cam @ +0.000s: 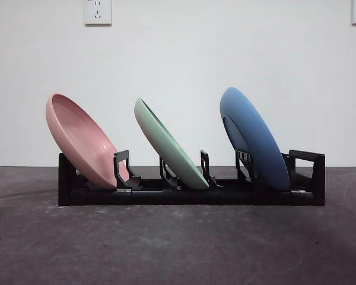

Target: Place the plate

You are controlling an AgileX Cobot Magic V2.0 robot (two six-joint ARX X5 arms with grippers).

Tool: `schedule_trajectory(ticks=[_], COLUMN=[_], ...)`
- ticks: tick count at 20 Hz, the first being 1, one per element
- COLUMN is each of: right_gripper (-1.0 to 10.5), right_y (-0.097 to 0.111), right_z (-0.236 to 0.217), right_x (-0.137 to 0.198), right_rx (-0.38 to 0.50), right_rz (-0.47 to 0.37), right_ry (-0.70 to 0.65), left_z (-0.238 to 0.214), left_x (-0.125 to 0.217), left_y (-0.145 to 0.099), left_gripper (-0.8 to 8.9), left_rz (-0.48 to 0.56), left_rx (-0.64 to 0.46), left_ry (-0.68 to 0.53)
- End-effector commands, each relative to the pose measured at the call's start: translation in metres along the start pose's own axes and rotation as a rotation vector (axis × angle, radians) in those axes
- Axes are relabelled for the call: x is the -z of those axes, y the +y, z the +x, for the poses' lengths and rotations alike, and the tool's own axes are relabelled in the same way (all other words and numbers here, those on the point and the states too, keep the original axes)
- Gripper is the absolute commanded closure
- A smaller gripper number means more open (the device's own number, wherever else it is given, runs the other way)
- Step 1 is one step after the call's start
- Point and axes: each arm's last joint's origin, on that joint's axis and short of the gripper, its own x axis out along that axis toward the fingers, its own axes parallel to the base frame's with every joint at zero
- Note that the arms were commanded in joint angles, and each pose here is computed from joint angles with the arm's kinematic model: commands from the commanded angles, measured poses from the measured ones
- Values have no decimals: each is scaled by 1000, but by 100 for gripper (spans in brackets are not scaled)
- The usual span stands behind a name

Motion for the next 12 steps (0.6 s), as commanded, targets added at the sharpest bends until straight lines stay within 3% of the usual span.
schedule_trajectory(ticks=[1,12], right_gripper=[933,933], right_y=[9,34], right_z=[-1,23], right_x=[-19,-81], right_rx=[-13,-52], right_rz=[-18,-46], right_ry=[111,434], left_z=[-6,-7], left_x=[-15,-59], left_y=[-14,-52], left_gripper=[803,803], left_rz=[-3,230], left_rx=[4,-138], left_ry=[40,328])
